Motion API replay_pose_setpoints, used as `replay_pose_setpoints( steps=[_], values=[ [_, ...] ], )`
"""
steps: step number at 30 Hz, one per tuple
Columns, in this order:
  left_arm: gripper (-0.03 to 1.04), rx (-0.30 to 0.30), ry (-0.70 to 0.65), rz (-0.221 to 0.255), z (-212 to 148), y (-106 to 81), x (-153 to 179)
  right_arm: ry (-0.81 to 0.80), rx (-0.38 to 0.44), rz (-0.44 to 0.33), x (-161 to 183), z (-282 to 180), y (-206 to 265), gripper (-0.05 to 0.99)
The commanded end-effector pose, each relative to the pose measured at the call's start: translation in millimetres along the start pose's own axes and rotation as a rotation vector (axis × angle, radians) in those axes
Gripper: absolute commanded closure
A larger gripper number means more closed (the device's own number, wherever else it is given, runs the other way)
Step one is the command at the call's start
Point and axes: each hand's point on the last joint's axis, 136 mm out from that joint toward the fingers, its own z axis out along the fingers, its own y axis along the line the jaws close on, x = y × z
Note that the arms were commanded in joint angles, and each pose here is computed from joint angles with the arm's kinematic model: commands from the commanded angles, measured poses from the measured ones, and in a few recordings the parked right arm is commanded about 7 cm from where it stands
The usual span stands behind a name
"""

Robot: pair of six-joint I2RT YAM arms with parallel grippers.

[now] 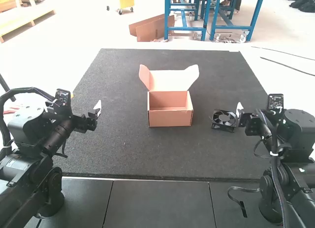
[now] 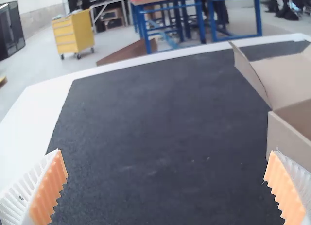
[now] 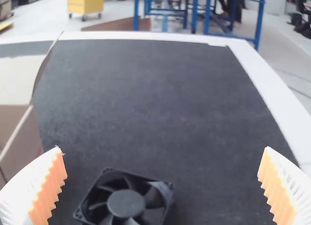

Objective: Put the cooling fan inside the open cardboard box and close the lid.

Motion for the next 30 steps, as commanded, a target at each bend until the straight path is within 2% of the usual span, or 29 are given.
replay_pose_setpoints(
  steps=[1,15,24,28,30],
  values=[
    [0.05,0.009,-0.018,0.013,-1,-1.9,-3,-0.006,-0.007,-0.009,0,0,1,0.02],
    [0.05,0.008,-0.035,0.002,-1,-1.5,-7,-0.020,0.018,0.016,-4,0,-4,0.02],
    [0.05,0.006,-0.037,-0.008,-1,-1.2,-8,-0.023,0.023,0.076,-5,0,-5,0.02],
    [0.05,-0.033,-0.091,-0.068,-2,6.8,-21,-0.043,0.050,0.092,-9,-1,-10,0.02],
    [0.05,-0.059,-0.144,-0.079,-3,12.3,-34,-0.089,0.071,0.107,-20,-2,-14,0.02]
  ],
)
